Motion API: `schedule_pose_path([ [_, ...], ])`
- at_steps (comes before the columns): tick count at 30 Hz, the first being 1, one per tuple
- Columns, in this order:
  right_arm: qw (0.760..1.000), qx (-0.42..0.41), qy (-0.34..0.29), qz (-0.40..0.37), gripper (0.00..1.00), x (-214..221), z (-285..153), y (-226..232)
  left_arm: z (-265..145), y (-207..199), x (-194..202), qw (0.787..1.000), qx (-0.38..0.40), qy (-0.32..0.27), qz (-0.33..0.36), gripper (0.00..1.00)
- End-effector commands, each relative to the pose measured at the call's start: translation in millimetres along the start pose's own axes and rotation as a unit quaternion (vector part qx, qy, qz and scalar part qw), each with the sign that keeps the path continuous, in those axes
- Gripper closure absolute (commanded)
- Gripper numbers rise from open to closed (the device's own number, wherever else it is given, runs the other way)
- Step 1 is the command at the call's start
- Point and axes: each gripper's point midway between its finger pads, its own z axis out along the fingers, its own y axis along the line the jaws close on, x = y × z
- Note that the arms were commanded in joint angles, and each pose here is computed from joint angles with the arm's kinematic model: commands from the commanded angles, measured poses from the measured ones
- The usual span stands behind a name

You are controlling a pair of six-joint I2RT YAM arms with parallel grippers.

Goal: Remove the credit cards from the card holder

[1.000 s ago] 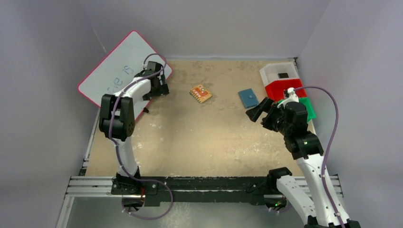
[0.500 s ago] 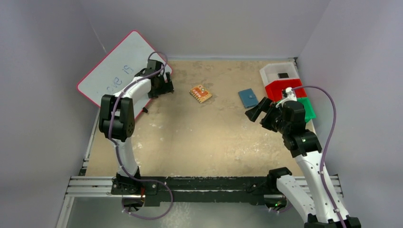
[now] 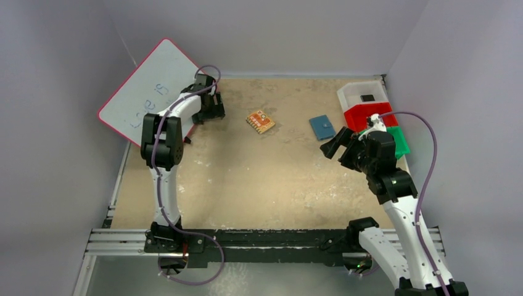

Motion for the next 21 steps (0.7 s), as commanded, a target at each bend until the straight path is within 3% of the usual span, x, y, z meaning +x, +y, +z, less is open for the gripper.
schedule_pose_path([
  [1,1.0,0.003,-0.015,-0.01,0.0,-9,-4,2,3,28,-31,0.999,-0.036,-0.029,-0.008,0.17],
  [21,0.998,0.056,-0.019,-0.03,0.0,-16,6,-15,-16,66,-36,0.994,-0.093,-0.043,0.024,0.17],
])
